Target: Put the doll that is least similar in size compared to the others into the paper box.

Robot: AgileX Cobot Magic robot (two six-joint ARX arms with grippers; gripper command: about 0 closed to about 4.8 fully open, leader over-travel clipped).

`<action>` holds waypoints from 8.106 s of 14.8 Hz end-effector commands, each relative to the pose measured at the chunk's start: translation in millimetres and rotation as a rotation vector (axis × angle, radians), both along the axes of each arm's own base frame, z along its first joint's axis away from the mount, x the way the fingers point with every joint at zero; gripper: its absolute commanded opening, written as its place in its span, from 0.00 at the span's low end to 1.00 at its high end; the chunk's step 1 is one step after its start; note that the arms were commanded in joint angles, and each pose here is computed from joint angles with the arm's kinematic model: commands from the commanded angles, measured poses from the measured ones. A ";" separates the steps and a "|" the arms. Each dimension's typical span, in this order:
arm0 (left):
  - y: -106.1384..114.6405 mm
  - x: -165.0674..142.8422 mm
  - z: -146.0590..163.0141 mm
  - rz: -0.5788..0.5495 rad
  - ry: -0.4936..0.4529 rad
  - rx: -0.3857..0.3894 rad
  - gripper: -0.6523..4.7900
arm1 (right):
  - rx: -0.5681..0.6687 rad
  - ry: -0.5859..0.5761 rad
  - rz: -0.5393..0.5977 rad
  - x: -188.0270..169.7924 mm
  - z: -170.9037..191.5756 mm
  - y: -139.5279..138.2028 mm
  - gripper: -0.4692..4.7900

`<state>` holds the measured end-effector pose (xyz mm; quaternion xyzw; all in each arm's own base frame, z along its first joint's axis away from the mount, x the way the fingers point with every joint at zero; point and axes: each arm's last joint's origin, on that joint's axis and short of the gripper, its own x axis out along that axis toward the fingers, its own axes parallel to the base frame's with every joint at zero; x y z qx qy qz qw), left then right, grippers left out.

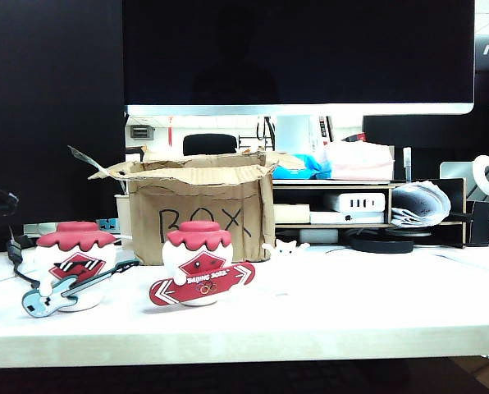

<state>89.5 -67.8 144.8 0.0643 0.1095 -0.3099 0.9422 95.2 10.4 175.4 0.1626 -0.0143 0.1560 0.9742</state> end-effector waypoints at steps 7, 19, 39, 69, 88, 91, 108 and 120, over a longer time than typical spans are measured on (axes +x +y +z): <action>-0.3 0.5 1.0 -0.002 -0.006 -0.005 0.11 | -0.202 0.264 0.373 31.3 50.6 37.1 0.11; -0.4 0.5 1.2 -0.002 -0.007 -0.006 0.11 | -0.515 0.759 0.659 166.4 43.9 131.3 1.00; -0.4 0.5 1.1 -0.002 -0.006 -0.006 0.11 | -0.568 0.764 0.725 183.4 -3.8 161.8 0.95; -0.4 0.5 1.0 -0.002 -0.006 -0.006 0.11 | -0.567 0.722 0.704 191.1 -13.2 168.3 0.58; -0.3 0.5 1.0 -0.002 -0.006 -0.005 0.11 | -0.516 0.696 0.695 190.3 -6.5 174.2 0.17; -0.3 0.5 1.0 -0.002 -0.006 -0.006 0.11 | -0.493 0.616 0.701 184.6 19.2 171.3 0.17; 7.2 5.8 1.0 0.079 -0.007 -0.005 0.11 | -0.350 0.125 0.556 268.9 138.6 225.6 0.17; 7.2 5.8 1.0 0.079 -0.006 -0.006 0.11 | -0.368 0.202 0.579 294.5 102.9 241.7 0.43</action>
